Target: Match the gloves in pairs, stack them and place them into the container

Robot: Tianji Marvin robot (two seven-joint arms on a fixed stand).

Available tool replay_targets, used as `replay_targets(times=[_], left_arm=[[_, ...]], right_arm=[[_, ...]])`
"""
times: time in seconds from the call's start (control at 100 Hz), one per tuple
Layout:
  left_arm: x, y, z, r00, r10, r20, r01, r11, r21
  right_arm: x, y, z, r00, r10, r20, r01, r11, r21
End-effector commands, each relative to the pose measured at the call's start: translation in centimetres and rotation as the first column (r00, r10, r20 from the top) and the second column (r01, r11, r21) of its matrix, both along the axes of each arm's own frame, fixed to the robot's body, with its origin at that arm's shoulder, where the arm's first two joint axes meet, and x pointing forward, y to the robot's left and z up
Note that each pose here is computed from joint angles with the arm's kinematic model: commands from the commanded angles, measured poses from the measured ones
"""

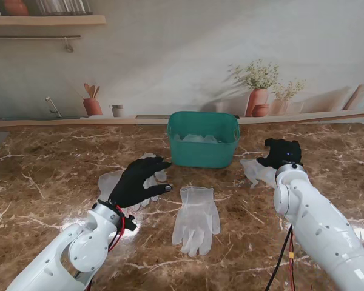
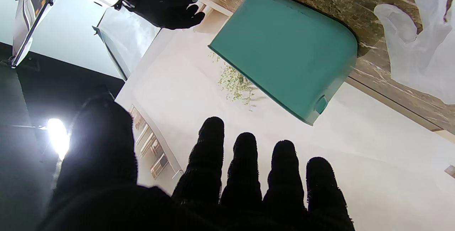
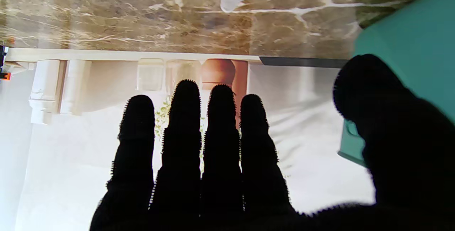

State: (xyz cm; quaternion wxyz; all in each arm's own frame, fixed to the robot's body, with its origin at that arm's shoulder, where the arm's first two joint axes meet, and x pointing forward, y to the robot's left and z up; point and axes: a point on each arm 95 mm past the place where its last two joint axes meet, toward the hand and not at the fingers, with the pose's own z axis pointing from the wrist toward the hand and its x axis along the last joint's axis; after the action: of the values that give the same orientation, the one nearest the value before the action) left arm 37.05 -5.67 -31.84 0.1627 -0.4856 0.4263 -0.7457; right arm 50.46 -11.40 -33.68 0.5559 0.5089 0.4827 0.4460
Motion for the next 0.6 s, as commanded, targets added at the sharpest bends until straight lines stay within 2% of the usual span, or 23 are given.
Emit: replay_targets(times=[0.0, 0.3, 0.59], left_arm=[[-0.1, 0.1, -0.1, 1.000, 0.000, -0.003, 0.000, 1.000, 0.008], [-0.1, 0.4, -0.1, 1.000, 0.011, -0.014, -0.011, 1.000, 0.024], [0.0, 0.7, 0.0, 1.000, 0.016, -0.020, -0.015, 0.999, 0.036]], right_arm=[[1.0, -0.8, 0.3, 0.999, -0.032, -0.013, 0.031, 0.999, -0.009], [4.1, -2.0, -1.0, 0.990, -0.095, -0.101, 0.091, 0.995, -0.047], [5.3, -2.3, -2.3, 0.974, -0.152, -0.165, 0.148, 0.988, -0.036]])
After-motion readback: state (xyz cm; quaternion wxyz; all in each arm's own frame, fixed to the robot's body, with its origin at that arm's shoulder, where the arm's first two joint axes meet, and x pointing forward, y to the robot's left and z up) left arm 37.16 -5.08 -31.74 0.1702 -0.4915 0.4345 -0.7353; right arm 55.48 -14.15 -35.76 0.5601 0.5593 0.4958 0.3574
